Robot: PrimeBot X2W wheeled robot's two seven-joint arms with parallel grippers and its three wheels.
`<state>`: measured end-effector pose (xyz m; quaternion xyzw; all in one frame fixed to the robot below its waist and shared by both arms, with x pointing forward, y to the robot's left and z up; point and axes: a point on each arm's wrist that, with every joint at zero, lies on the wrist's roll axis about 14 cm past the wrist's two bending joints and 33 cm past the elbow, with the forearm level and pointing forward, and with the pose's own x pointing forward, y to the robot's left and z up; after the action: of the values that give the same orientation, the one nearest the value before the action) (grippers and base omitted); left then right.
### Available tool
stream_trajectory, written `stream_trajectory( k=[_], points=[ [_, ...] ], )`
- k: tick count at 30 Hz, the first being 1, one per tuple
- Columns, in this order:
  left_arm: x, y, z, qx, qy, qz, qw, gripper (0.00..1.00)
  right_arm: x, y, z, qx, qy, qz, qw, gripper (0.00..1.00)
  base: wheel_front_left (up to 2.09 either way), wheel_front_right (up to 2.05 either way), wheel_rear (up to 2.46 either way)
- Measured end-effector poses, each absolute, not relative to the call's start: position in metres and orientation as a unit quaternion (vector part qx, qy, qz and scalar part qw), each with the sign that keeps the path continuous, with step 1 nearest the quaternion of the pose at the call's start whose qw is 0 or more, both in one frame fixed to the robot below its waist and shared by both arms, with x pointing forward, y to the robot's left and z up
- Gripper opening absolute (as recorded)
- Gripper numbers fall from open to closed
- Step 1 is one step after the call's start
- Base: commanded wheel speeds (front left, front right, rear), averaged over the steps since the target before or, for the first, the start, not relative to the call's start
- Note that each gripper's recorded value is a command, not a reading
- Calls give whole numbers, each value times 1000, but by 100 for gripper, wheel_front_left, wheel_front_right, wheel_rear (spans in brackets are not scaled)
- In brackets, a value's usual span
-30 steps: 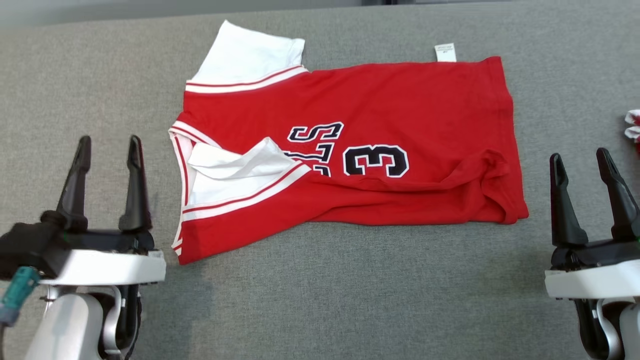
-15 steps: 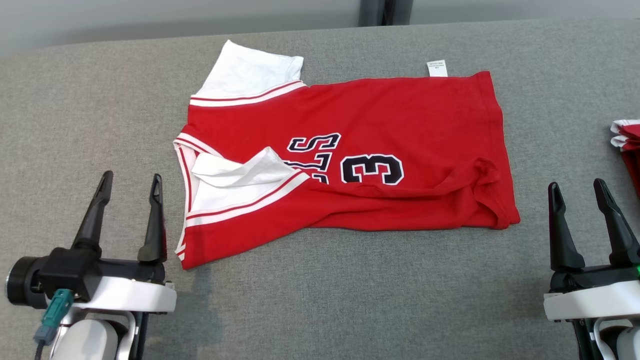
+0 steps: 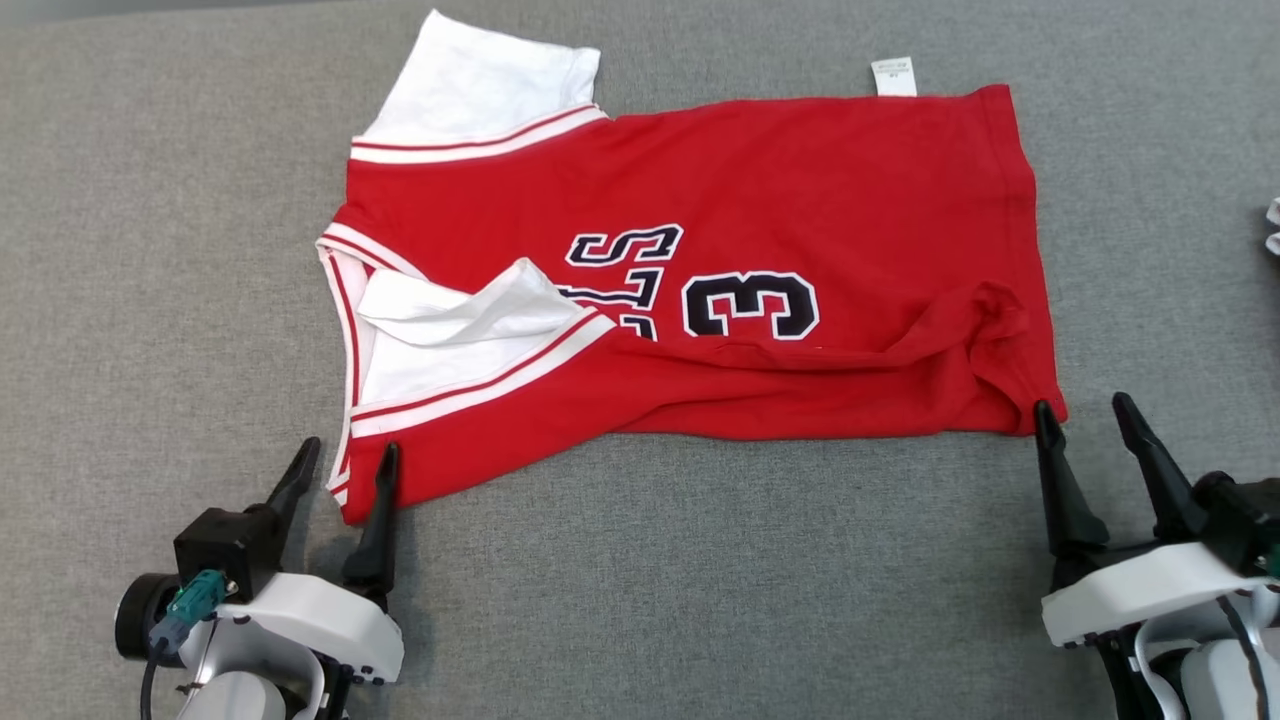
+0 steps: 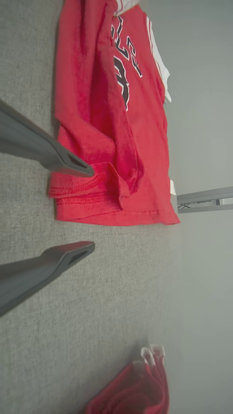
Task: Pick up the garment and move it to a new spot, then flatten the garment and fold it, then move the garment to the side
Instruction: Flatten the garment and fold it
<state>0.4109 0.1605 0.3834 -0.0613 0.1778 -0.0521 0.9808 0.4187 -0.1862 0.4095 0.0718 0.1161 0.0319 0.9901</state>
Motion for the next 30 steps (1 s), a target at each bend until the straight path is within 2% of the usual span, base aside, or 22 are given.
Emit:
stream_trajectory(
  k=[9, 10, 12, 23, 30],
  points=[
    [410, 159, 349, -93, 239, -41, 966, 100, 432, -169, 370, 88, 166, 52, 981, 100, 0, 0, 0],
    [412, 160, 348, -95, 244, -40, 964, 100, 435, -168, 368, 89, 167, 54, 980, 94, 0, 0, 0],
    [413, 158, 343, -105, 259, -40, 959, 0, 437, -166, 365, 91, 173, 59, 979, 0, 0, 0, 0],
    [416, 172, 358, -101, 282, -46, 953, 0, 436, -173, 375, 89, 179, 74, 977, 0, 0, 0, 0],
    [391, 180, 376, -88, 306, -48, 947, 0, 404, -193, 382, 93, 215, 57, 970, 0, 0, 0, 0]
  ],
)
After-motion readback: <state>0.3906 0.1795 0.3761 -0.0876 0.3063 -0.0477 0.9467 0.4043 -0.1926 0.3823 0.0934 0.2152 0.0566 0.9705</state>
